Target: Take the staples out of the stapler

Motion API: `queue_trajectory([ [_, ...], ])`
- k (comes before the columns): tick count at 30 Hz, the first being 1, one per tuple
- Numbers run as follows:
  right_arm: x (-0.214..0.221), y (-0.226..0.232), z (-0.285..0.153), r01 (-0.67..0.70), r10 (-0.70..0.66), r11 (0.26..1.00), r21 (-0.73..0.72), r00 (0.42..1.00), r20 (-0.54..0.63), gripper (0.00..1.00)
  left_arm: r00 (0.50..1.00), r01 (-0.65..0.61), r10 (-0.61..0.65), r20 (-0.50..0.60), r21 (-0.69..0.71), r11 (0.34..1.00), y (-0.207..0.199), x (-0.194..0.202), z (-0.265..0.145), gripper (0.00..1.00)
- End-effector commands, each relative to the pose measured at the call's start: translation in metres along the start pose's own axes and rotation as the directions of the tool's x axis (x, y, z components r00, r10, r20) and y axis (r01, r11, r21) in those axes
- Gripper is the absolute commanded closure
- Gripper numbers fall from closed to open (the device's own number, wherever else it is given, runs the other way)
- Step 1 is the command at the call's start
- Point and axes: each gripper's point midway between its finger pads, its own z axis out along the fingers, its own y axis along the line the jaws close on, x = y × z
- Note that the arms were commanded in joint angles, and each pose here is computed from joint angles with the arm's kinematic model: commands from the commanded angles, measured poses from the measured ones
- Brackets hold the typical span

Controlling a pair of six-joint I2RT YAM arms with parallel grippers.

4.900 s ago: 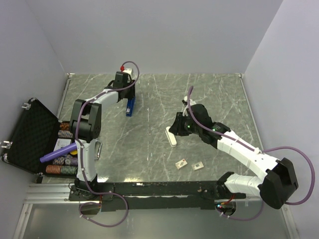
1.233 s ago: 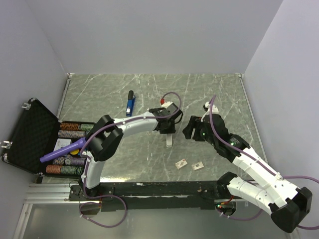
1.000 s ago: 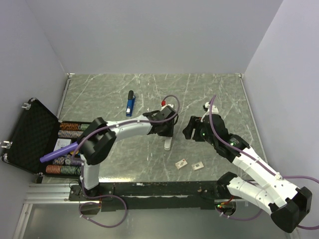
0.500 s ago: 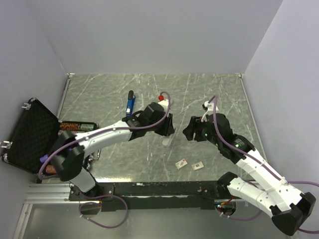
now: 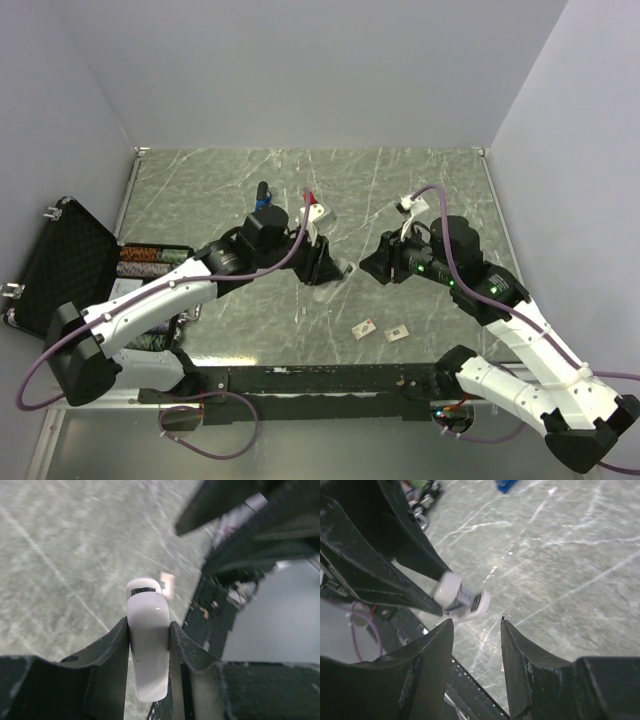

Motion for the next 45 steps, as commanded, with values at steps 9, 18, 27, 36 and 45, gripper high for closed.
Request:
queue_trajectory([
  [9,-0.01,0.051,-0.016,0.173,-0.18,0.939,-0.296,0.984,0.004,0.52,0.981,-0.193,0.19,0.042,0.34,0.92,-0.066,0.005,-0.045,0.99],
  [18,-0.004,0.078,-0.017,0.194,-0.213,0.873,-0.448,0.977,0.008,0.52,0.971,-0.233,0.227,0.069,0.456,0.859,-0.085,0.007,-0.062,0.99],
  [27,0.001,0.094,-0.018,0.228,-0.253,0.827,-0.515,0.967,0.022,0.54,0.973,-0.223,0.225,0.056,0.499,0.837,-0.086,0.012,-0.066,0.99],
  [36,0.016,0.108,-0.021,0.236,-0.285,0.775,-0.586,0.958,0.01,0.57,0.974,-0.214,0.218,0.053,0.514,0.83,-0.082,0.014,-0.069,0.99],
  [45,0.021,0.112,-0.016,0.242,-0.301,0.76,-0.604,0.954,0.003,0.57,0.976,-0.209,0.209,0.065,0.553,0.807,-0.087,0.012,-0.074,0.99],
])
